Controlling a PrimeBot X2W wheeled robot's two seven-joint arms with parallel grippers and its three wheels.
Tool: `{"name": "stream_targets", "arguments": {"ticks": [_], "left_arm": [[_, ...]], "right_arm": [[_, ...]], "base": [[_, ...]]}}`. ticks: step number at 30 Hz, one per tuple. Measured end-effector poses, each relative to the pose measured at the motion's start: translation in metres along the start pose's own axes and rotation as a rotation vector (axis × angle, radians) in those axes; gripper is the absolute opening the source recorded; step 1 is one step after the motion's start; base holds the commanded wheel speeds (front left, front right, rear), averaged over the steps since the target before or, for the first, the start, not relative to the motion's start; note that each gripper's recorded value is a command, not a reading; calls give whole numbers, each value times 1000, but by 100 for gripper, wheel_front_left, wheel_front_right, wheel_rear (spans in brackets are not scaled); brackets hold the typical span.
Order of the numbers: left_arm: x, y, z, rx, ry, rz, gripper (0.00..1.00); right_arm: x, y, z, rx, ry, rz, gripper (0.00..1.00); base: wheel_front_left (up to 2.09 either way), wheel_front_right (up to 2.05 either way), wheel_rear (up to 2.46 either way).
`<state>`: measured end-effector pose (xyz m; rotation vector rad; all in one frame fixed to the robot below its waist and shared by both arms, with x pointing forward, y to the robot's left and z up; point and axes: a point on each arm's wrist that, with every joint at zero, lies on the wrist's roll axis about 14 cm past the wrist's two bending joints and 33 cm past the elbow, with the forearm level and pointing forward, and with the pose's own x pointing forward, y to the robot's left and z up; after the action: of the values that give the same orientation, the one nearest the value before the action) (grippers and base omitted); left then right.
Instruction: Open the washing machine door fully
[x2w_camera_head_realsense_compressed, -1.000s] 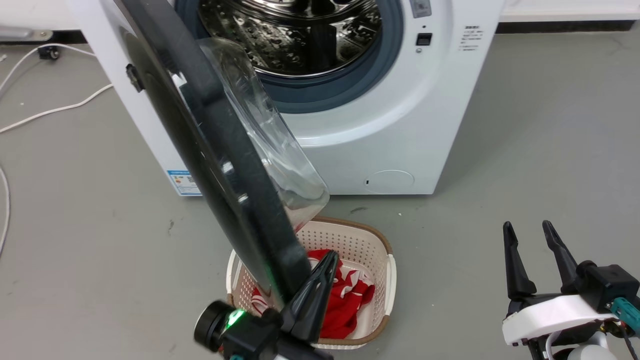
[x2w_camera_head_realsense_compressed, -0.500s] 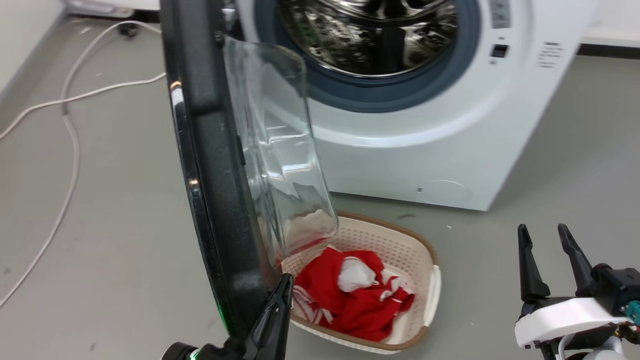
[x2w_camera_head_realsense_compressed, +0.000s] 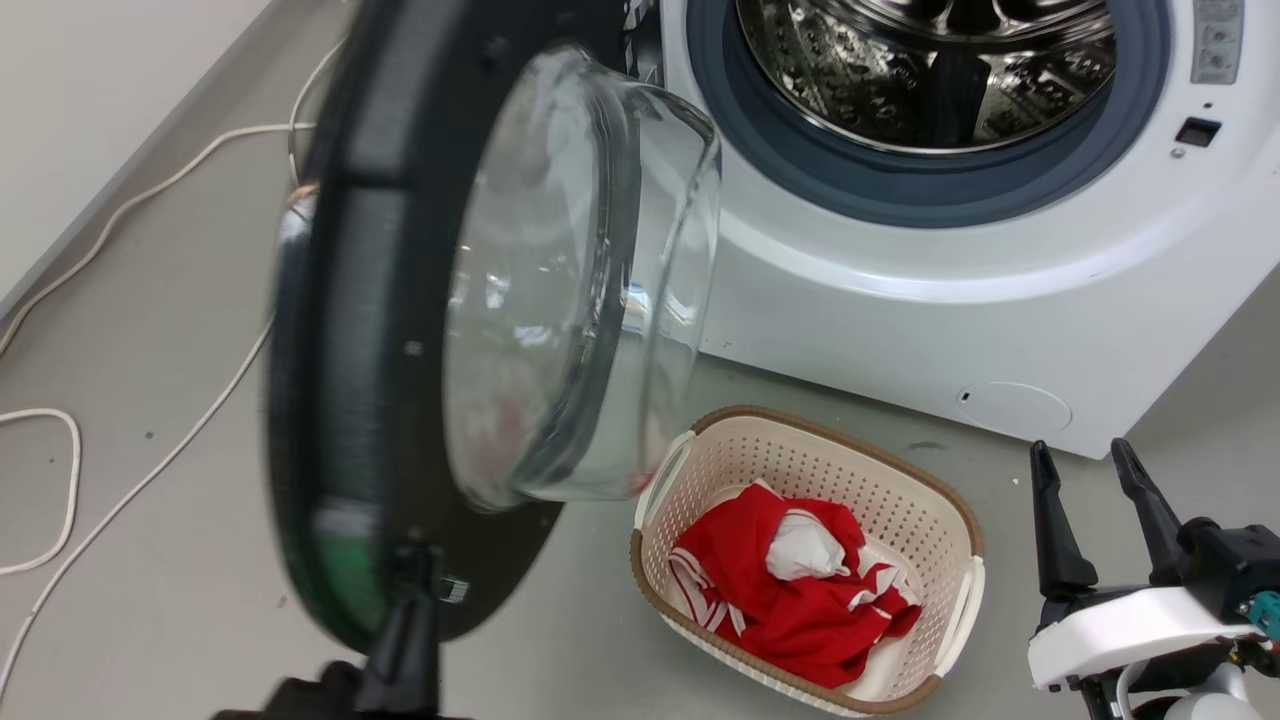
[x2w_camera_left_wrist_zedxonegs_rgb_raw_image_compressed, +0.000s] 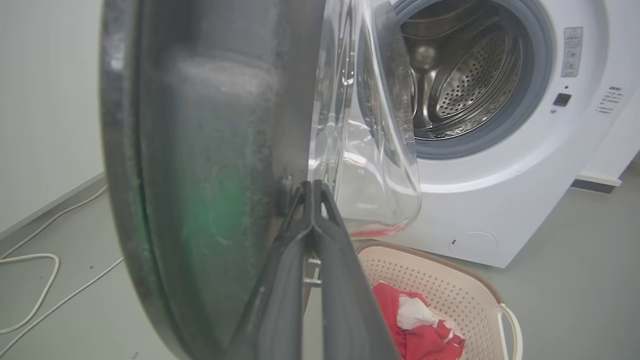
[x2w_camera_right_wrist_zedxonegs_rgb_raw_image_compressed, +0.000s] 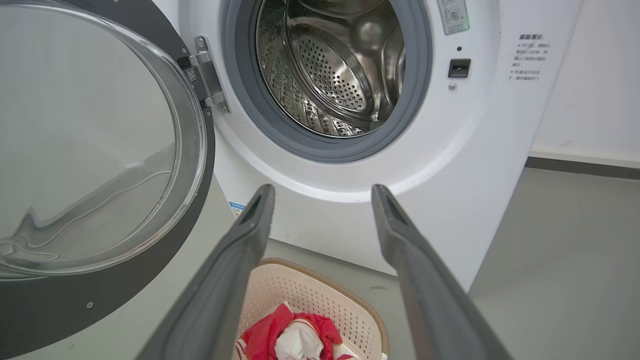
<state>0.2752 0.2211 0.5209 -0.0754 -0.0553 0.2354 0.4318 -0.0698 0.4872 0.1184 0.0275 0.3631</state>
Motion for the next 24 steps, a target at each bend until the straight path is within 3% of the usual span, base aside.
{"name": "stream_targets", "arguments": {"ticks": [9, 24], "left_arm": [[16, 75, -6, 52, 12, 189, 0], [59, 167, 17, 129, -42, 356, 0]], "right_arm": [[6, 2, -5, 0, 20, 10, 100], [4, -20, -12, -2, 40, -48, 100]], "base": [[0, 0, 0], [0, 0, 0]]}}
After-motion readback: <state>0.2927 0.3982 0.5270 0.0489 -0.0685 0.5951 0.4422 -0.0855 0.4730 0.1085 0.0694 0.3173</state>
